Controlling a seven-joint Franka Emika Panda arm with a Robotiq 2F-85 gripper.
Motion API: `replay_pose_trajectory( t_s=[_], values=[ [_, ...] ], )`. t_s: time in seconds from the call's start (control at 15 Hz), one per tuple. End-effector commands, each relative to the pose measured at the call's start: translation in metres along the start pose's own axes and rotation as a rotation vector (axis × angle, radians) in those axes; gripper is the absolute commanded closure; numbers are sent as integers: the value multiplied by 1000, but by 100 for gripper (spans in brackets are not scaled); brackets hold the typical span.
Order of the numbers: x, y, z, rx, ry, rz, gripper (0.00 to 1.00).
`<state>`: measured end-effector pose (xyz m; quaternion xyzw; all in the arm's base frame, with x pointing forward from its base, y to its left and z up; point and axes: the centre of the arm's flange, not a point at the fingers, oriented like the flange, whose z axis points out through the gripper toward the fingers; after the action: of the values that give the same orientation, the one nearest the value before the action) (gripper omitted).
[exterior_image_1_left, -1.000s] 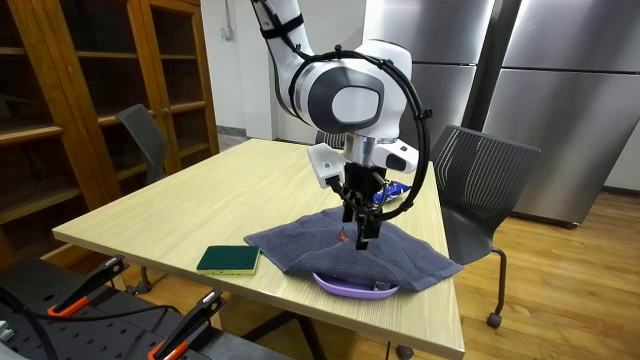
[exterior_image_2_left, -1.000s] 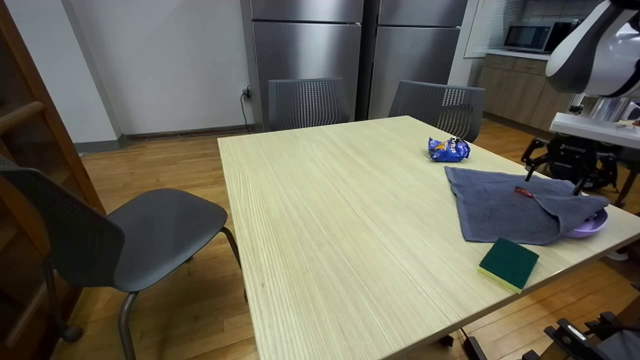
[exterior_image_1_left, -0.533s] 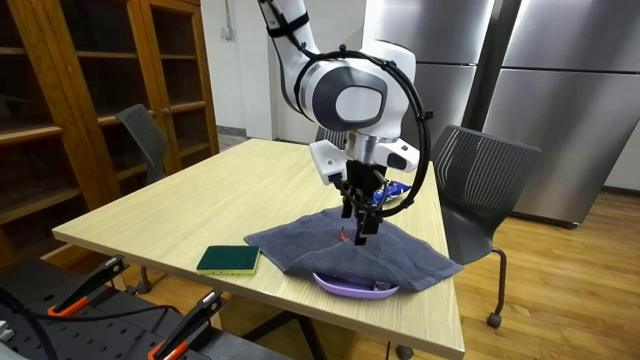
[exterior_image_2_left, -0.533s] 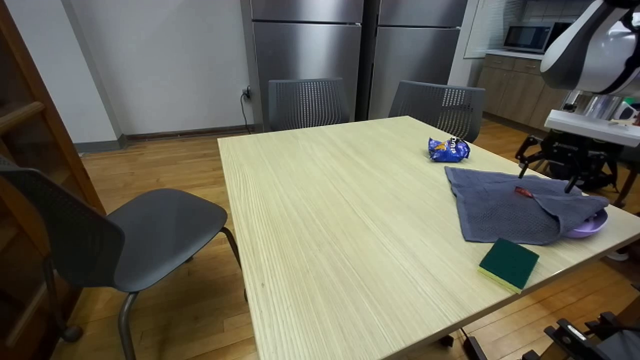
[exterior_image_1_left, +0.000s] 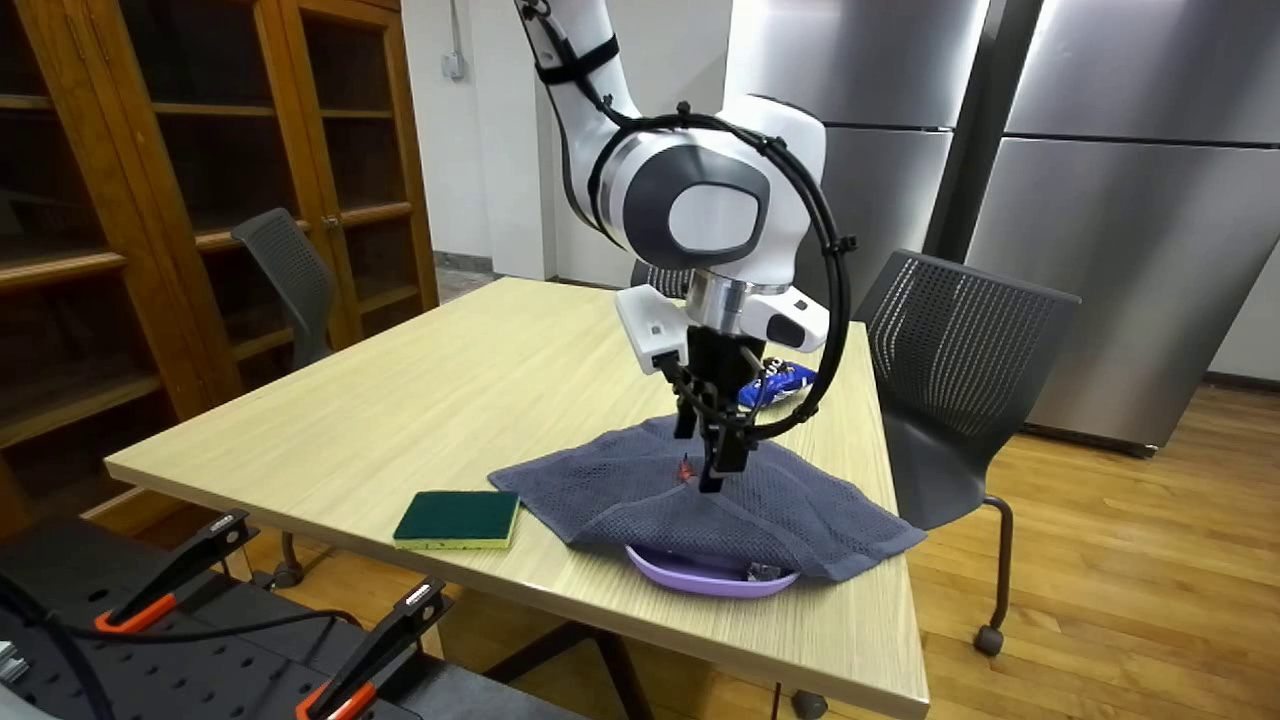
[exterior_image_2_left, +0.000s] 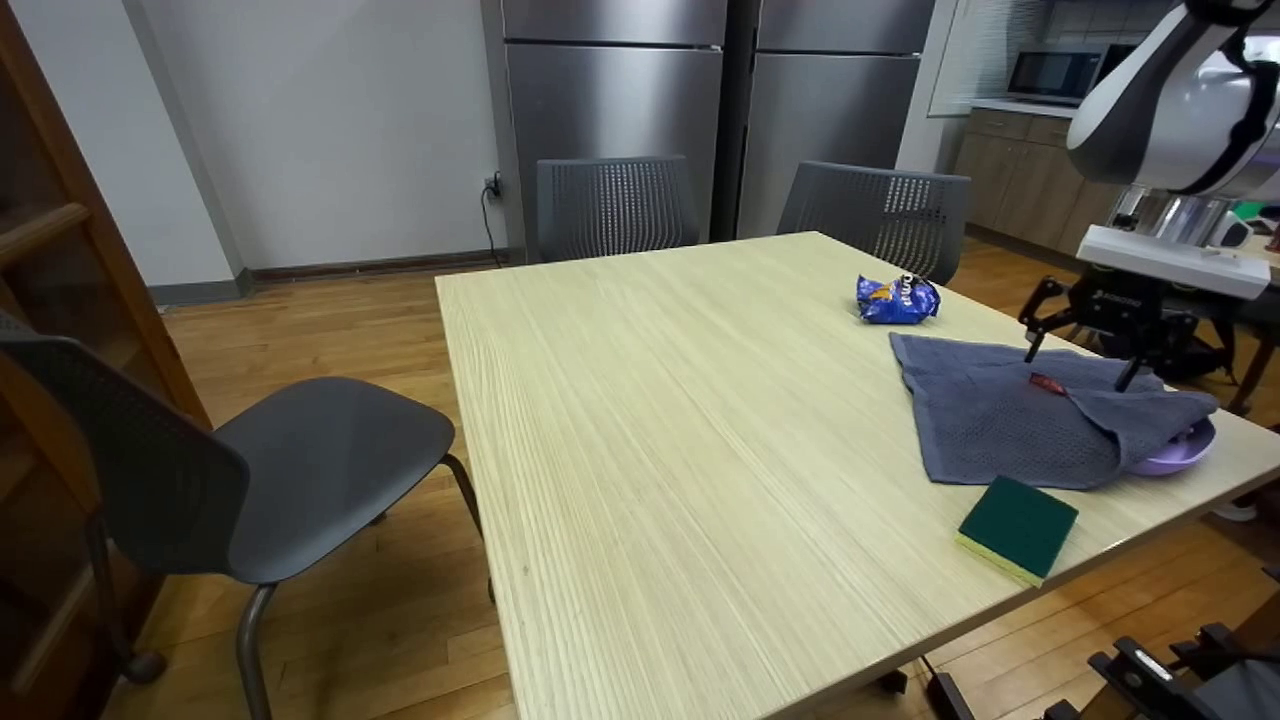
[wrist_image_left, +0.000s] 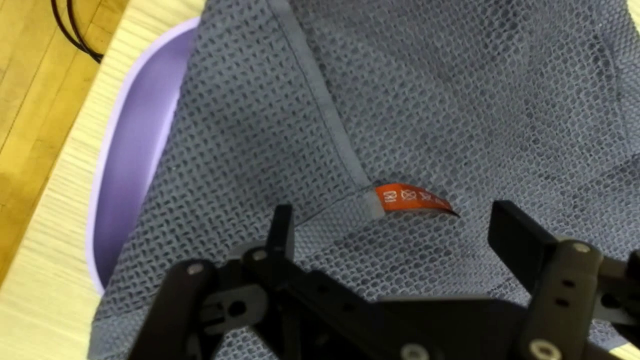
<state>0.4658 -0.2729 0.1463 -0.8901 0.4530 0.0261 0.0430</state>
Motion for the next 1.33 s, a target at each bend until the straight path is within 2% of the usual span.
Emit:
replay_pose_trajectory(
  t_s=[0.0, 0.2, 0.27, 0.4, 1.0, 1.27],
  values=[
    [10, -3, 1, 31, -21, -11, 0],
    [12, -4, 2, 31, -19, -14, 2],
    [12, -4, 2, 29, -17, -14, 27],
    [13, -4, 2, 29, -17, -15, 30],
    [13, -3, 3, 33, -16, -8, 98],
    [13, -1, 4, 39, -21, 3, 100]
  ],
)
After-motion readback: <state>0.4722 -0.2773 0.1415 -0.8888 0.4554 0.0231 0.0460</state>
